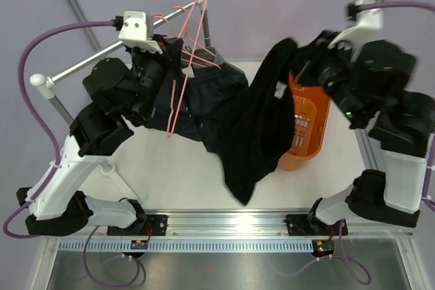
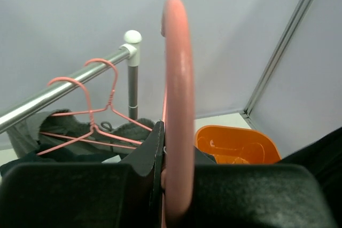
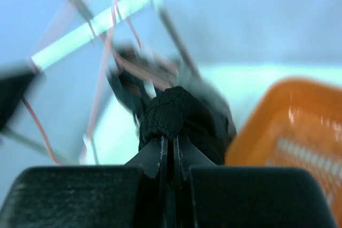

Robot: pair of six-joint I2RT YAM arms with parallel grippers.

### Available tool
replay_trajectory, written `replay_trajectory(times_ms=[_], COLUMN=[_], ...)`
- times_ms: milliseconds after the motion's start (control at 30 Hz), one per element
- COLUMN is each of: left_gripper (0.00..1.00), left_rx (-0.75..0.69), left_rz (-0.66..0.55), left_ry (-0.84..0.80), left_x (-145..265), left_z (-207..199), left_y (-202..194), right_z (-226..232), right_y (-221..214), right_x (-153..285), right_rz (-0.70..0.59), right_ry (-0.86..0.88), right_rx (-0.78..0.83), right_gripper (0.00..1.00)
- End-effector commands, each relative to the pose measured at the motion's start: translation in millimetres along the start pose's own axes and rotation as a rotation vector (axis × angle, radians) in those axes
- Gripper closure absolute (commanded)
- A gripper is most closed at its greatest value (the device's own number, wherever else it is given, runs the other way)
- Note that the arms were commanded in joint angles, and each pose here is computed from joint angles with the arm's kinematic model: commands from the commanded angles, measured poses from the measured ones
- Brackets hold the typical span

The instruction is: Remove the shorts from the hanger

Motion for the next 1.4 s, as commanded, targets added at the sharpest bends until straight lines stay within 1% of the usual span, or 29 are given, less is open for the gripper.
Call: replay_trajectory(times_ms=[0,33,67,100,133,200,233,300,333,367,433,467,533,567,633,667,767,833,867,967,1033,1067,1100,1133,1167,1200,1267,1300,1367], left_gripper=[1.0,1.0,1.0,1.0,1.0,1.0,1.0,1.0,1.0,1.0,1.0,1.0,1.0,1.0,1.0,1.0,1.0,1.0,1.0,1.0,1.0,1.0,1.0,1.0,1.0,1.0,1.0,1.0,1.0], left_rx=[0.032,0.029,0.035,0.033,0.03,0.036,0.02,0.018,0.017,0.018,0.027,0.028,0.031,0.039,0.046,0.061,0.05,0.045,0.047,0.05,0.052,0.054,0.053,0.054,0.051,0.051,0.056,0.06,0.068], left_rz=[-0.044,-0.033,-0.019,0.0,0.014,0.026,0.053,0.075,0.091,0.1,0.104,0.12,0.134,0.14,0.149,0.142,0.166,0.18,0.181,0.186,0.19,0.19,0.191,0.192,0.19,0.19,0.181,0.18,0.177], left_ry=[0.036,0.038,0.033,0.033,0.031,0.034,0.044,0.042,0.046,0.043,0.039,0.042,0.047,0.052,0.057,0.057,0.078,0.088,0.09,0.096,0.096,0.096,0.1,0.101,0.108,0.112,0.12,0.12,0.119], left_x=[16,18,19,24,26,32,32,34,37,38,42,43,46,49,54,59,63,68,69,72,74,75,76,77,78,78,81,82,84], left_z=[16,19,20,25,27,32,36,39,42,43,46,48,52,55,60,62,71,76,77,80,82,83,84,85,87,88,91,91,92], left_y=[10,5,0,-9,-15,-20,-33,-43,-51,-55,-57,-66,-71,-76,-81,-79,-92,-97,-97,-100,-103,-103,-103,-104,-104,-104,-102,-101,-99], right_z=[-49,-61,-78,-92,-84,-103,-112,-115,-120,-121,-123,-122,-122,-121,-129,-131,-143,-152,-151,-158,-166,-165,-169,-174,-173,-176,-173,-172,-165], right_y=[60,74,86,88,94,104,113,120,128,129,139,138,142,139,137,133,125,121,113,88,57,44,26,-3,-14,-52,-83,-120,-154], right_x=[27,27,43,46,28,45,48,40,46,33,32,16,7,-9,-23,-35,-65,-76,-95,-122,-145,-155,-161,-175,-179,-193,-199,-207,-212], right_rz=[-0.195,-0.254,-0.305,-0.308,-0.371,-0.421,-0.464,-0.484,-0.509,-0.508,-0.535,-0.519,-0.533,-0.52,-0.517,-0.507,-0.499,-0.476,-0.454,-0.36,-0.249,-0.22,-0.153,-0.069,-0.046,0.06,0.139,0.236,0.321], right_ry=[-0.216,-0.323,-0.382,-0.49,-0.536,-0.629,-0.671,-0.687,-0.691,-0.715,-0.723,-0.743,-0.747,-0.754,-0.78,-0.786,-0.768,-0.756,-0.724,-0.734,-0.717,-0.689,-0.679,-0.669,-0.615,-0.597,-0.539,-0.524,-0.474], right_rx=[0.028,-0.003,-0.019,0.055,0.023,0.06,0.028,0.035,0.026,0.046,0.05,0.08,0.093,0.106,0.123,0.127,0.097,0.109,0.103,0.113,0.12,0.083,0.081,0.084,0.033,0.035,-0.014,-0.008,-0.051], right_gripper=[1.0,1.0,1.0,1.0,1.0,1.0,1.0,1.0,1.0,1.0,1.0,1.0,1.0,1.0,1.0,1.0,1.0,1.0,1.0,1.0,1.0,1.0,1.0,1.0,1.0,1.0,1.0,1.0,1.0])
Point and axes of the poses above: each gripper's point midway between its finger pads, its own x axis back along the fingers, its own z axis along the line the jaws close on, y = z × x, the point moved 3 cm from there along x, back along the fingers, and after that the axes turned 15 degrees about x, right-handed, at the moved point
